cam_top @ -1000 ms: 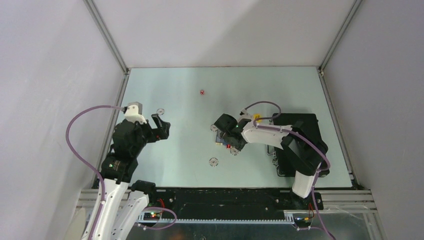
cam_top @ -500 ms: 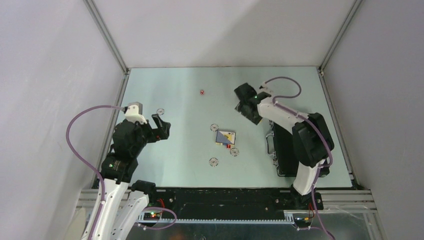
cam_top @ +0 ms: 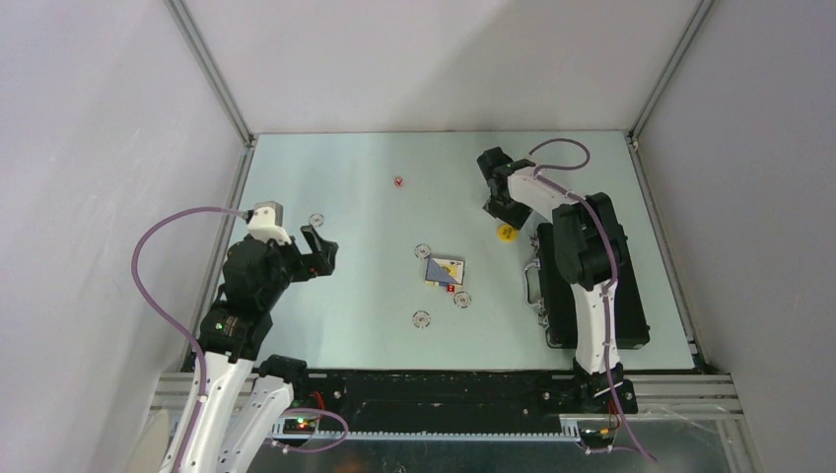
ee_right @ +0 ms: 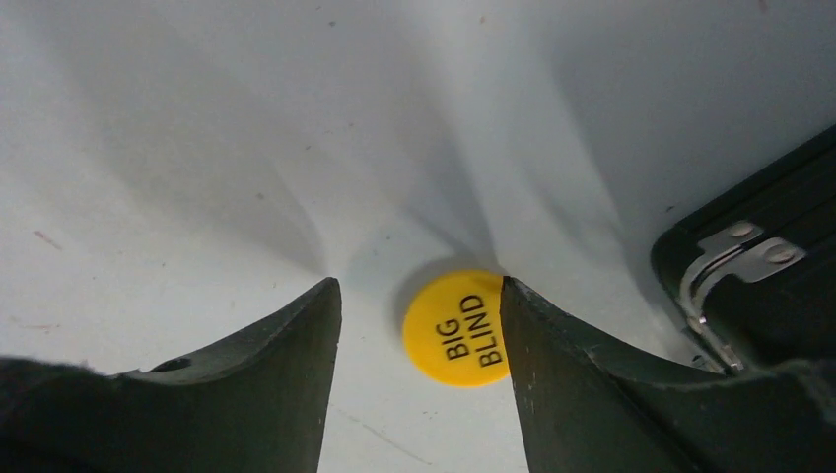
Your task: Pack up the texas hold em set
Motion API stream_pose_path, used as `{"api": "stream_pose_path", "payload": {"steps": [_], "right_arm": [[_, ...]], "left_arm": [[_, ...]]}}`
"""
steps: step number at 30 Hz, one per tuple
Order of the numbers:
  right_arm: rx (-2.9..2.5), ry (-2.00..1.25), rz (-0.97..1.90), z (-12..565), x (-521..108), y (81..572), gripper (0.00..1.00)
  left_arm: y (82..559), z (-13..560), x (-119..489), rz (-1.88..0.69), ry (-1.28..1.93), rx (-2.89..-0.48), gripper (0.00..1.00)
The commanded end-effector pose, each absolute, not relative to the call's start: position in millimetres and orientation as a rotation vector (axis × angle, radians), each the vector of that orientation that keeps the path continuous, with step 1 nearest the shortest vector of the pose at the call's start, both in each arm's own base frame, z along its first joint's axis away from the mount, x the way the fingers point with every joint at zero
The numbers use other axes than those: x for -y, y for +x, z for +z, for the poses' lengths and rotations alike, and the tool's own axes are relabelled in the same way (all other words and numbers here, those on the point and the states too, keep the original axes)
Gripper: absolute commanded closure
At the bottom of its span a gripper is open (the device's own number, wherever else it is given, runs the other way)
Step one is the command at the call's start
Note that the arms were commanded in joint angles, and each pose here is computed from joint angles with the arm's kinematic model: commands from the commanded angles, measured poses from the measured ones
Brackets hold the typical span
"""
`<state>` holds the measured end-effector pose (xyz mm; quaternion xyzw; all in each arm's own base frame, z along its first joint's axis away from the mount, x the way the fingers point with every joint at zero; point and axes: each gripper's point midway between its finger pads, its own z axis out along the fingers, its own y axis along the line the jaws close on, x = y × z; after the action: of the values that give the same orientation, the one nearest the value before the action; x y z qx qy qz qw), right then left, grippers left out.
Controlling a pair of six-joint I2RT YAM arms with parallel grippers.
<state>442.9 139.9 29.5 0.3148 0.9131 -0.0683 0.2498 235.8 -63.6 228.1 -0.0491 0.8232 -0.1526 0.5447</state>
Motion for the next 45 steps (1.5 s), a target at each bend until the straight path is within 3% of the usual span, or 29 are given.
{"api": "stream_pose_path", "payload": {"steps": [1,7,14,29,45], "right_arm": [[-2.479,0.865,-0.235,34.6,-124.1,443.1,0.37],[-2.498,0.879,-0.241,21.7,-116.3,430.6,0.41],[-2.537,0.884,-0.213,8.5,-118.2,417.5,0.53],[-2.629,0.716,-0.203,-3.9,-162.3,354.4,0.54],[-2.708,0.622,-0.132,-16.2,-189.8,242.7,0.54]], "left_arm": [[235.1,227.1,68.2,-0.368,-0.061,-1.949,0.02],[235.0,227.4,68.5,-0.369,-0.058,-1.948,0.02],[234.4,227.6,69.0,-0.372,-0.055,-1.947,0.02],[233.1,229.1,68.1,-0.365,-0.05,-1.936,0.02],[232.7,232.1,65.5,-0.351,-0.052,-1.923,0.02]]}}
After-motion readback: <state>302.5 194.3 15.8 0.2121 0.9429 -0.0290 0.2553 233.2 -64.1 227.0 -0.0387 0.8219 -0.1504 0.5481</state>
